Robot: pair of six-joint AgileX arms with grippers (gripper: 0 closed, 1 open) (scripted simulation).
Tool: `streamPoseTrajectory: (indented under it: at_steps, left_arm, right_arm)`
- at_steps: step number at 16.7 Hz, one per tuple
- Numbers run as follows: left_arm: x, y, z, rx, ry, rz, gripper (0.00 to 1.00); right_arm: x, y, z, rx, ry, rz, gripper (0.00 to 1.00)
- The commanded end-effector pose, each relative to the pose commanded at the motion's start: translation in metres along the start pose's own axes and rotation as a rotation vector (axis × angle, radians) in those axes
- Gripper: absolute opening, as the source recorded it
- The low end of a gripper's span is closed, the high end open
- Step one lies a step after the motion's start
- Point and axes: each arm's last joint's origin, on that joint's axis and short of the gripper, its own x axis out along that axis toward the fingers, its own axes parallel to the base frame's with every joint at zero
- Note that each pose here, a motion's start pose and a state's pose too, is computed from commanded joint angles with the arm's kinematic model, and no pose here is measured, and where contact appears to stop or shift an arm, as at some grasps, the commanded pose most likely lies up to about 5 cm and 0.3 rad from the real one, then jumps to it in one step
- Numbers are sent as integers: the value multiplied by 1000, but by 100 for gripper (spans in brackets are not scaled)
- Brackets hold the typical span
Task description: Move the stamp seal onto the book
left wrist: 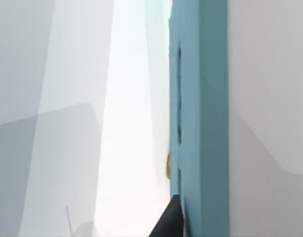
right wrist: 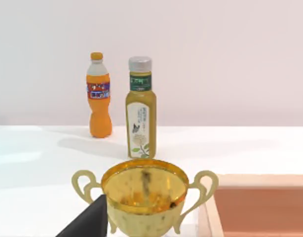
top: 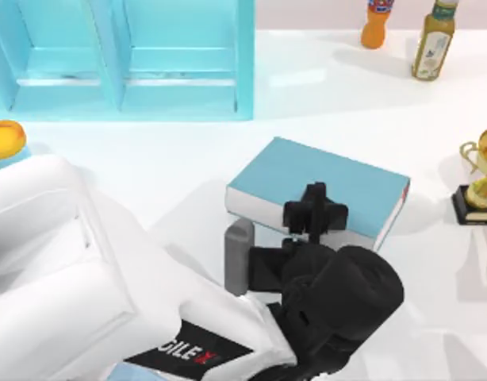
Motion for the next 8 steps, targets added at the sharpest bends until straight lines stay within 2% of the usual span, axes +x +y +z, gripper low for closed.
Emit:
streamPoseTrajectory:
  at_steps: [8]
  left_arm:
    - [0,0,0,0,0,0,90]
  right_arm:
    - [0,0,0,0,0,0,100]
